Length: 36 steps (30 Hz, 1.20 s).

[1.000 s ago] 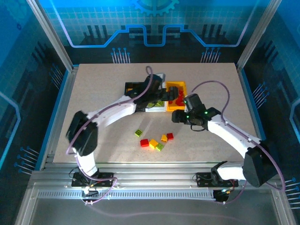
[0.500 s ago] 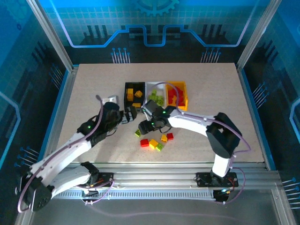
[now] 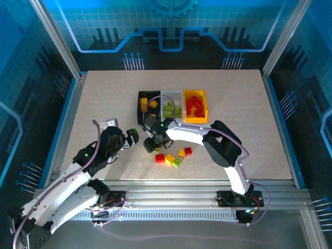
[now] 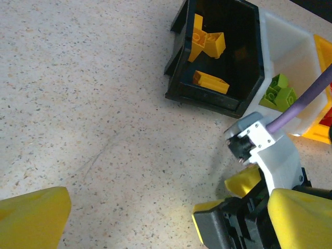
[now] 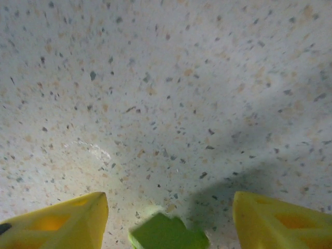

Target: Sort the legos into containers by color

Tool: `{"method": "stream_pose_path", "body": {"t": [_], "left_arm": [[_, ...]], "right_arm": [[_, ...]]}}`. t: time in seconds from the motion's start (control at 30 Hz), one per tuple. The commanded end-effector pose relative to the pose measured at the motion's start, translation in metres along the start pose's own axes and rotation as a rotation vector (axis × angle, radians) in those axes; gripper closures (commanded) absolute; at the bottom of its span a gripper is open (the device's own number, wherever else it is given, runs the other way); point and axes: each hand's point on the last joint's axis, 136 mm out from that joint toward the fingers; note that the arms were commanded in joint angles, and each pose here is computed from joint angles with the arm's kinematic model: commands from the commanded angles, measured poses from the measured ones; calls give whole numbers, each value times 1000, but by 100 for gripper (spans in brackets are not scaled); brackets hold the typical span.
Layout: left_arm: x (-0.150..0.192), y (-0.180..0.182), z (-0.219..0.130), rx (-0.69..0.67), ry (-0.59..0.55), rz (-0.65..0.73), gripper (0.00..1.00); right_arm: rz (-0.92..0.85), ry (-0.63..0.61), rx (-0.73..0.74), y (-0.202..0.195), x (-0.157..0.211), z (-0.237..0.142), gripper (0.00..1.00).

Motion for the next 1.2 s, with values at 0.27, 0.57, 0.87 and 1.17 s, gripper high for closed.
{"method": "stream_pose_path", "body": {"t": [0.27,0.57,0.87,1.17], "left_arm": [[-6,7,-3,-33,-17,-25,1],[-3,3,2,-19,-3,-27,1],[2,4,5,-21,11,-23,1],[4,8,3,-21,6,-20,1]], "right_arm": [[-9,18,50,-3,8,-1,61],[112,-109,40,-30,-16,-38,68],[207,12,36,-25,9,-47,27],[252,88,107,-15,30,-39,27]]}}
Point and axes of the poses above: each hand's point on the last joint's axis, 136 mm out from that joint toward the fingers, its own z axis out along the fingers, its own y axis along the line the jaws close on, x = y × z, and after that the axes turned 1 degree about z, right-handed
